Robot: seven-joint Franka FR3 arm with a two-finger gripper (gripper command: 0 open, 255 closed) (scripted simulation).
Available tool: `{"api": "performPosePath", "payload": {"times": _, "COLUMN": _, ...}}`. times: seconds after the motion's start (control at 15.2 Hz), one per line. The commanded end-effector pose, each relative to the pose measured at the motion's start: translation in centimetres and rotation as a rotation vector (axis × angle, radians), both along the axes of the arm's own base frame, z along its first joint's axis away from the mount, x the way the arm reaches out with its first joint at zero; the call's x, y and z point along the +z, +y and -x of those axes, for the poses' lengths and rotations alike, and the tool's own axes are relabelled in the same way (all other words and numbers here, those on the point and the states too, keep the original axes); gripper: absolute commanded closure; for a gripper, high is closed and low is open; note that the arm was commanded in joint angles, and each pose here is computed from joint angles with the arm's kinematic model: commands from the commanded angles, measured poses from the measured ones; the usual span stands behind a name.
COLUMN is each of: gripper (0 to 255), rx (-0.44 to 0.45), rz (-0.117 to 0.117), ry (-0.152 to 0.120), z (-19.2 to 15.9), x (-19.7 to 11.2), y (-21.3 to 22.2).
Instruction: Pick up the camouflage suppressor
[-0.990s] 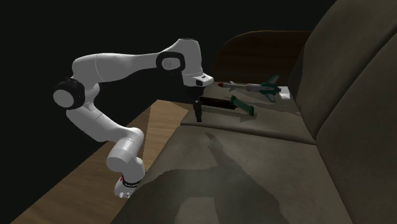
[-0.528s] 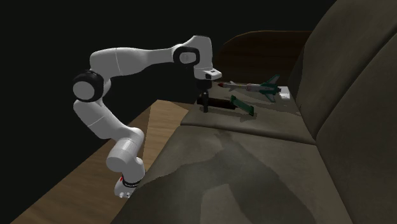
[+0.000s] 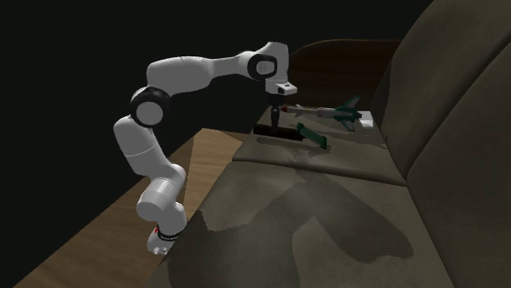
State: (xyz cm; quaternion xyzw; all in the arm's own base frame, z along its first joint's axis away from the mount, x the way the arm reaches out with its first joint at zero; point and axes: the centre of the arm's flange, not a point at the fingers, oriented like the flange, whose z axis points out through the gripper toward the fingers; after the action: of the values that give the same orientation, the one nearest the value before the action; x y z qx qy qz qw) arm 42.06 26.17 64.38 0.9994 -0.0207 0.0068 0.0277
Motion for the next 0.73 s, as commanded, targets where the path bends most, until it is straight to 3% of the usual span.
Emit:
{"api": "performPosePath", "payload": {"times": 0.0, "gripper": 0, "rx": -0.032, "rz": -0.005, "ry": 0.014, "z": -1.4, "x": -0.1, "y": 2.2}}
{"api": "performPosePath", "payload": {"times": 0.66, "gripper": 0, "rx": -0.048, "rz": -0.007, "ry": 0.021, "z": -2.3, "x": -4.1, "y": 3.5}}
